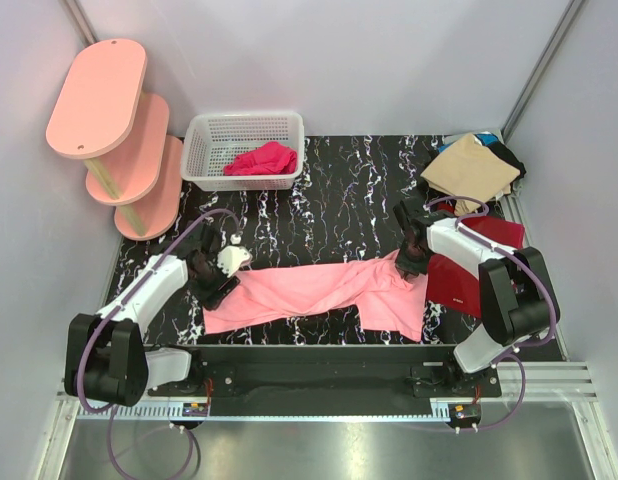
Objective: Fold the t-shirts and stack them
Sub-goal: Flatten out the tshirt
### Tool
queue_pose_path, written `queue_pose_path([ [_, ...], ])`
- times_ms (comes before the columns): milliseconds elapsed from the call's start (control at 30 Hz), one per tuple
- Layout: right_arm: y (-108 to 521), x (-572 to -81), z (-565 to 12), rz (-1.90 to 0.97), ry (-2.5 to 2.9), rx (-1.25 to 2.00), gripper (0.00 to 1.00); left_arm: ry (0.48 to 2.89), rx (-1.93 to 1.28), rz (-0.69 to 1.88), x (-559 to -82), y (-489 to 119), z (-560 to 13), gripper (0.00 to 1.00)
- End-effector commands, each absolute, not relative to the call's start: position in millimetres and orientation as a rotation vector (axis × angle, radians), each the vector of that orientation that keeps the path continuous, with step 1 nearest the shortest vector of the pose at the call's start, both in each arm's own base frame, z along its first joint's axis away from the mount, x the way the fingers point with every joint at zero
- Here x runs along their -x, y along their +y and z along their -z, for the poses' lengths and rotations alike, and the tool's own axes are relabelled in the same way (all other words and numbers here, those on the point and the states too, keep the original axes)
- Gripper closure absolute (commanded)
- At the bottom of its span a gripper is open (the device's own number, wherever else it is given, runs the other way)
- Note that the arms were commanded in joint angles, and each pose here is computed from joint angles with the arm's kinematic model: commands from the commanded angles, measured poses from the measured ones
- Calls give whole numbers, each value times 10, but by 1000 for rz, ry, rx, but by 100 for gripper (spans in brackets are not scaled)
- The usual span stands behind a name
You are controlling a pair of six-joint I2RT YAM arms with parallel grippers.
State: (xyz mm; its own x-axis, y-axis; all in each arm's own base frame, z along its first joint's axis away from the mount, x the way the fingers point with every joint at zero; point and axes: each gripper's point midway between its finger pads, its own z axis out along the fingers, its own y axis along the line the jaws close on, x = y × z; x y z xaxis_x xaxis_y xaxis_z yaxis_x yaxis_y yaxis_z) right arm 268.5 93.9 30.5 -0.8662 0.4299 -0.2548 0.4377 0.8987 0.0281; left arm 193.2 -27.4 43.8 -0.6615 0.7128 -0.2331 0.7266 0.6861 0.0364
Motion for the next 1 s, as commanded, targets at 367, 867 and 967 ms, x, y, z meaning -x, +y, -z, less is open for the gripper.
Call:
queue_pose_path([
  [367, 1010, -2782, -504, -28, 2745, -664, 87, 2792, -1238, 214, -1731, -309, -205, 63],
  [867, 1133, -2912, -1194, -202, 2613, -637, 89, 2524, -1142, -8, -2201, -249, -1377, 100],
  [967, 1160, -2894, -1573, -292, 2531, -627, 90, 2462, -1110, -78, -2241, -173, -1730, 100],
])
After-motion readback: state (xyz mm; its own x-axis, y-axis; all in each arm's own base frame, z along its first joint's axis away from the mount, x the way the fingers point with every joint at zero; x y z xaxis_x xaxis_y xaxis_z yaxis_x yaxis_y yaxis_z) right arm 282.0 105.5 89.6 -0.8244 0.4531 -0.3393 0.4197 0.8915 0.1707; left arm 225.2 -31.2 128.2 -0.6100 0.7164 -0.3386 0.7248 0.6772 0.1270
